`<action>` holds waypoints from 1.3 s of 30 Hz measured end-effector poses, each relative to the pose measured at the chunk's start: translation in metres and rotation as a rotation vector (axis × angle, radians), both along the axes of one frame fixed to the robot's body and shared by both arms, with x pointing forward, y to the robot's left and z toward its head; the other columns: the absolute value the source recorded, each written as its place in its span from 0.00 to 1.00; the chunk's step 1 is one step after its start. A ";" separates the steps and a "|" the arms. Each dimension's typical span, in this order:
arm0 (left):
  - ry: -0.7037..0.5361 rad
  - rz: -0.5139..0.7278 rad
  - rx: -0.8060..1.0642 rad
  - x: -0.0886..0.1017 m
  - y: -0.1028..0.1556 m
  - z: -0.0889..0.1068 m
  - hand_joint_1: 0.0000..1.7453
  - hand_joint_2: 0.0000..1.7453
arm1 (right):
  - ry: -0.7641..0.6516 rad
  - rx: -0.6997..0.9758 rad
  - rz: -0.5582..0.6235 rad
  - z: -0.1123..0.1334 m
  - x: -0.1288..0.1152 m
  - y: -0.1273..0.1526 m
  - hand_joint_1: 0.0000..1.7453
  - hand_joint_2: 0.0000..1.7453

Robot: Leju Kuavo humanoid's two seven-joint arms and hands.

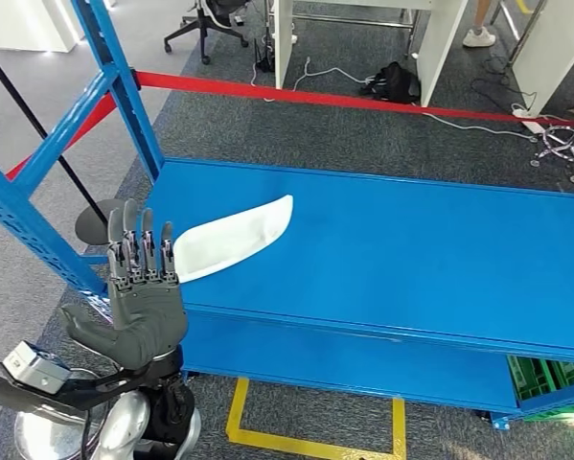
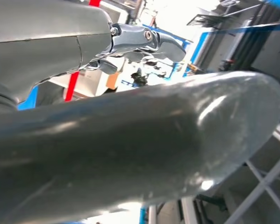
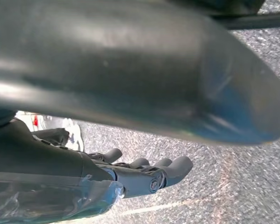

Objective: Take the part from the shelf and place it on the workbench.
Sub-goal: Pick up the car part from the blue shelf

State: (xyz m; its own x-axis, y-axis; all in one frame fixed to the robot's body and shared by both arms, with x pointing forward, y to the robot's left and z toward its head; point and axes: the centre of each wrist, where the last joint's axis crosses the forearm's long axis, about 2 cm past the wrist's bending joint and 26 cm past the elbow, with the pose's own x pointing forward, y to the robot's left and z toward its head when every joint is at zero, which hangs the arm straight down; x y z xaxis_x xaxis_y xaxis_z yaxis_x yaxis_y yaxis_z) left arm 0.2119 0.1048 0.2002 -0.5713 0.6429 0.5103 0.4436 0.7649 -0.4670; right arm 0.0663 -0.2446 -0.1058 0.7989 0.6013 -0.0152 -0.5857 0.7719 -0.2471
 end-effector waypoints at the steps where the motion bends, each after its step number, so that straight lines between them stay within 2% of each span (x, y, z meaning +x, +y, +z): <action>1: 0.000 0.000 0.000 0.000 0.000 0.000 0.00 0.00 | 0.000 0.000 0.000 0.000 0.000 0.000 0.00 0.00; 21: -0.014 -0.004 0.002 0.002 -0.002 0.003 0.00 0.00 | 0.033 0.020 -0.096 -0.001 -0.001 -0.002 0.00 0.00; 25: -0.011 -0.005 0.004 0.002 -0.002 0.002 0.00 0.00 | 0.035 0.000 -0.097 -0.001 -0.002 -0.003 0.00 1.00; 39: -0.008 0.001 0.006 0.002 -0.001 0.002 0.00 0.00 | 0.031 -0.043 -0.090 0.000 0.001 -0.003 0.00 1.00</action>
State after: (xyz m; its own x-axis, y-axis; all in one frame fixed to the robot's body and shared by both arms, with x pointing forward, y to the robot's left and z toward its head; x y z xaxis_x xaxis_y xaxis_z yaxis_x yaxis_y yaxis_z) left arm 0.2135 0.1034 0.2017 -0.5759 0.6396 0.5091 0.4471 0.7678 -0.4588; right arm 0.0671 -0.2480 -0.1059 0.8485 0.5251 -0.0648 -0.5221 0.8109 -0.2644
